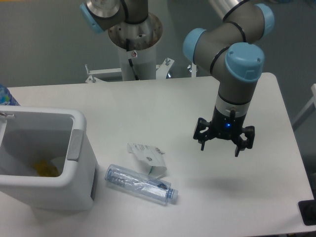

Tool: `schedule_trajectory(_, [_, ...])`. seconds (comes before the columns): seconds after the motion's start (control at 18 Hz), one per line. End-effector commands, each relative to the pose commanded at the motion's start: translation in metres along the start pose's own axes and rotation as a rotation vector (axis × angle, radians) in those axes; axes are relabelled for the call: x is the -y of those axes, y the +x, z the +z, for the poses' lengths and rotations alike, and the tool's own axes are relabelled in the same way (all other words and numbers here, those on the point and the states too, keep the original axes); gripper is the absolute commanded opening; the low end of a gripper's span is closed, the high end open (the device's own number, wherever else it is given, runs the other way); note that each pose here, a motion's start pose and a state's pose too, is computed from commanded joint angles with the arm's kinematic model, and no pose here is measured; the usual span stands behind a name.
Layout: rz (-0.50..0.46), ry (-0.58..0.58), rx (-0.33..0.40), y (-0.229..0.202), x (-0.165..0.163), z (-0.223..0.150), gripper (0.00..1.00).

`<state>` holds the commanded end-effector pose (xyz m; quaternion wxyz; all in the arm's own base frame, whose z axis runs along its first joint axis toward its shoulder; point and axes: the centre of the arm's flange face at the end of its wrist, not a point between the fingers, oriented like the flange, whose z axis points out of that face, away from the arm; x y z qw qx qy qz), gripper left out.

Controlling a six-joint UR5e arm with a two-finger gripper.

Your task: Open the trash can

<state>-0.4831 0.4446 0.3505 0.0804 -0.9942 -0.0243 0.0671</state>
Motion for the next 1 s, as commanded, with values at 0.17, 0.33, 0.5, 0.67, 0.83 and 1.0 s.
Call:
schedule_trajectory(0.17, [0.048,-0.011,-0.003,0.008,0.005,0.003,1.00])
schedule_trajectory(0.33, [0.075,-0.038,-0.005,0.014,0.008,0.013,1.00])
schedule_trajectory(0.5, [0.090,-0.043,-0.005,0.016,0.008,0.014,1.00])
schedule_trajectory(0.67, [0.098,-0.059,0.001,0.018,0.010,0.017,1.00])
schedule_trajectory(0.83, [0.109,-0.076,0.006,0.023,0.013,0.020,1.00])
schedule_trajectory(1.0, [0.109,-0.075,0.007,0.024,0.013,0.020,1.00])
